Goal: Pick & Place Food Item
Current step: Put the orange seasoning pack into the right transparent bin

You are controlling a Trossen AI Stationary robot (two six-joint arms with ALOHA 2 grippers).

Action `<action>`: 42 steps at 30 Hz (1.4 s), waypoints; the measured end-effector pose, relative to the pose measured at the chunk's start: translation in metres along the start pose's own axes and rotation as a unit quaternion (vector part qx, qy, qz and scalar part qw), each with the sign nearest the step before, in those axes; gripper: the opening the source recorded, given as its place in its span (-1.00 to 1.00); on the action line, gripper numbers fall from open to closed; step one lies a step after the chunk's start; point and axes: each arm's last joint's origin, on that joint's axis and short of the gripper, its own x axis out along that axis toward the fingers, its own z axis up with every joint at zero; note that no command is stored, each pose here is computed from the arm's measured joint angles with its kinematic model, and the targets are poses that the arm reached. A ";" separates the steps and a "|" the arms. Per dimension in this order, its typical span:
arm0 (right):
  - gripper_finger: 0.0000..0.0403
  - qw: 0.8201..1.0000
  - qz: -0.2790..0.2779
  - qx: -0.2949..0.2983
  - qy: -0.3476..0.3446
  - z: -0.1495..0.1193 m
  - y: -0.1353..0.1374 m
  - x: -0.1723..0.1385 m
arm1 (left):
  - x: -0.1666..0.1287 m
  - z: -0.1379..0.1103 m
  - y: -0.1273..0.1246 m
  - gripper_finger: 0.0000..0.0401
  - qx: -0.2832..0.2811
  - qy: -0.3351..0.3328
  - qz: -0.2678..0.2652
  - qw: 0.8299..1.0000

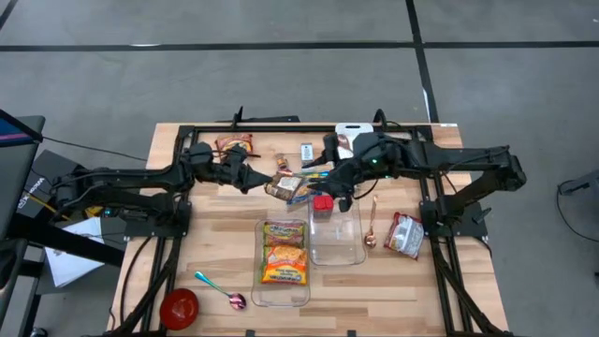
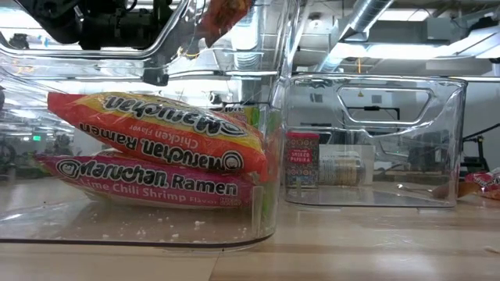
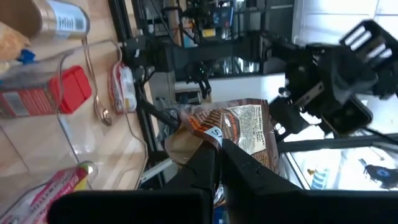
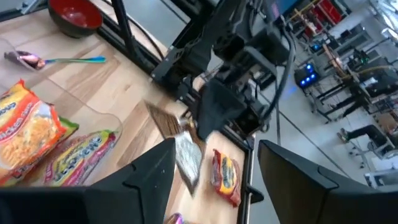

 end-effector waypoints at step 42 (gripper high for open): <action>-0.84 0.998 0.047 -0.036 0.014 -0.008 0.004 0.037 | -0.001 0.003 -0.004 -0.97 0.018 -0.009 -0.019 1.000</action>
